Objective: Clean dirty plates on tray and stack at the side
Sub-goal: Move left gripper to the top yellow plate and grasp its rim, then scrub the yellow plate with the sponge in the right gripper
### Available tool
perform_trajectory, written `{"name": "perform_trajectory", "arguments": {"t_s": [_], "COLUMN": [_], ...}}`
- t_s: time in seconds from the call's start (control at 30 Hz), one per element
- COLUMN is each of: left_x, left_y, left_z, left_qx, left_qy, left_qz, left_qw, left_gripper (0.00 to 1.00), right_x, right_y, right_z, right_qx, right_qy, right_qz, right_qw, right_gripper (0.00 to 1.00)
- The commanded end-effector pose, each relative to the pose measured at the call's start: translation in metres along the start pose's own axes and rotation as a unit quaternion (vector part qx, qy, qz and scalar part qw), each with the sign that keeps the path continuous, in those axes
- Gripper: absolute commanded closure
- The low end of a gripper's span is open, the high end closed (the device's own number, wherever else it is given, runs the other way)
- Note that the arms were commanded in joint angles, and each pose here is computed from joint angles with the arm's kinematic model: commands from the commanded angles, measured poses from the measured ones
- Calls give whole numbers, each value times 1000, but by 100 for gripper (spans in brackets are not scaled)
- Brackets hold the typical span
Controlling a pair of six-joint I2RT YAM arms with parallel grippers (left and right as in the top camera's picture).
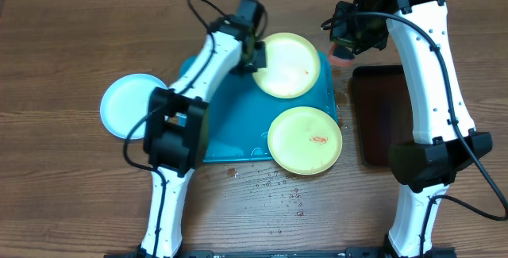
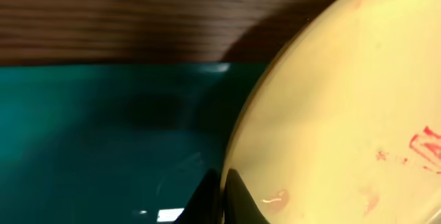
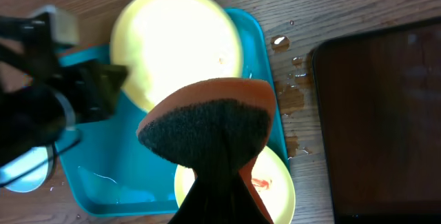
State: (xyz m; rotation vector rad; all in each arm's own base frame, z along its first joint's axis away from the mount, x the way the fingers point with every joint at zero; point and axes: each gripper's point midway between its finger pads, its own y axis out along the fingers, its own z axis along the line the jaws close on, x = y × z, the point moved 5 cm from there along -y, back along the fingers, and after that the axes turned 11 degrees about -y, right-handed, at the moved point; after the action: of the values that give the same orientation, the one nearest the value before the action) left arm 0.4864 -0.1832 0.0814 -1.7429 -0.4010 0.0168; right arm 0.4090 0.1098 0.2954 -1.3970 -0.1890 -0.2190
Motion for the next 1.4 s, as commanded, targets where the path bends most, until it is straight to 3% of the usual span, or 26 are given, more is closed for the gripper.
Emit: {"name": "perform_trajectory", "arguments": {"t_s": [0.0, 0.2, 0.33, 0.53, 0.83, 0.9, 1.0, 1.37], "left_x": [18, -6, -15, -27, -53, -56, -58, -49], "left_y": [-14, -23, -24, -13, 11, 17, 24, 29], "left_z": [44, 101, 120, 122, 129, 131, 130, 126], "left_qx": [46, 105, 120, 121, 125, 127, 119, 102], "left_qy": [22, 22, 10, 11, -9, -21, -31, -30], "left_qz": [15, 123, 155, 174, 204, 203, 199, 175], "left_qw": [999, 987, 981, 977, 971, 971, 972, 979], "left_gripper": [96, 96, 96, 96, 84, 85, 96, 96], "right_x": [1, -4, -8, -20, -30, -30, -30, -39], "right_y": [-14, 10, 34, 79, 112, 117, 122, 167], "right_z": [3, 23, 47, 84, 100, 100, 102, 120], "right_qx": [4, 11, 35, 65, 78, 79, 81, 102], "right_qy": [-8, -30, -54, -88, -94, -95, -97, -85], "right_qz": [-22, -3, 4, 14, 17, 15, 11, -7], "right_qw": [1000, 999, 998, 994, 992, 992, 992, 991], "right_gripper": [96, 96, 96, 96, 96, 96, 96, 96]}}
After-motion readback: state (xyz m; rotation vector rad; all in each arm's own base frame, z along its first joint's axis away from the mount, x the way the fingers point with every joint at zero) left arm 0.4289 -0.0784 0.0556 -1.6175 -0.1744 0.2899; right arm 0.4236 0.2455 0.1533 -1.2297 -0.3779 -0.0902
